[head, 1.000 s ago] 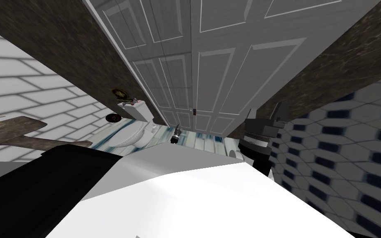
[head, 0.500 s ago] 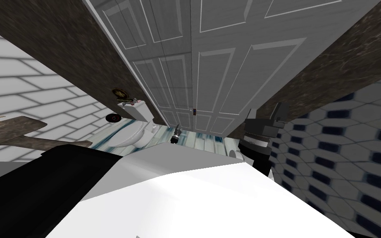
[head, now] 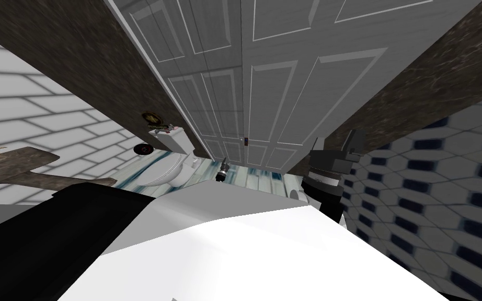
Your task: Push the door open
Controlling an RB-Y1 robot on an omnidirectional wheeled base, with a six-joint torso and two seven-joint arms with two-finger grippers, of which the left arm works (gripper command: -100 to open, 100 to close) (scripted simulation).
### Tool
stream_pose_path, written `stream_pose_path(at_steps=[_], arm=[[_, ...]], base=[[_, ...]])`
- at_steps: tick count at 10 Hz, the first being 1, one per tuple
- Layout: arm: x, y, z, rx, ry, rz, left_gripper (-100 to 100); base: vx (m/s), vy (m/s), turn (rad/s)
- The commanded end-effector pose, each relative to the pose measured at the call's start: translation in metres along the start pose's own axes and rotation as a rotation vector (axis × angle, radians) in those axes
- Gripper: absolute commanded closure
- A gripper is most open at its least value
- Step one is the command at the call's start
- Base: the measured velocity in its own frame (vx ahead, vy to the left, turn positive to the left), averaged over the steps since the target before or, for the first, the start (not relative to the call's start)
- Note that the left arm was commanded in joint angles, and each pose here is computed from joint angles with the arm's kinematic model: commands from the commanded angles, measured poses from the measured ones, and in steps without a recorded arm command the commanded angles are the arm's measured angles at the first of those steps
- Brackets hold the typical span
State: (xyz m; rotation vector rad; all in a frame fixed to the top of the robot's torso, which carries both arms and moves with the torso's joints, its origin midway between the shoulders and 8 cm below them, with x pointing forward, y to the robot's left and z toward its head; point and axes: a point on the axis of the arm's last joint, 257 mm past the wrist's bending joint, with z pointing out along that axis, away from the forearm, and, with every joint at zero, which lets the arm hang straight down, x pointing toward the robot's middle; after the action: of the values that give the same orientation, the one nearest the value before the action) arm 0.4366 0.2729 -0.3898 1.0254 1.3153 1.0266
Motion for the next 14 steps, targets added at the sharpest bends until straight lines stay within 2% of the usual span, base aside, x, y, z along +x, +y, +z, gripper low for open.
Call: stream_pose_path(at_steps=[1, 7, 14], arm=[[0.0, 0.0, 0.0, 0.0, 0.0, 0.0, -100], [0.0, 0.0, 0.0, 0.0, 0.0, 0.0, -100], [0.006, 0.0009, -0.0011, 0.001, 0.007, 0.004, -100]], base=[[0.0, 0.0, 0.0], [0.0, 0.0, 0.0], [0.204, 0.123, 0.008]])
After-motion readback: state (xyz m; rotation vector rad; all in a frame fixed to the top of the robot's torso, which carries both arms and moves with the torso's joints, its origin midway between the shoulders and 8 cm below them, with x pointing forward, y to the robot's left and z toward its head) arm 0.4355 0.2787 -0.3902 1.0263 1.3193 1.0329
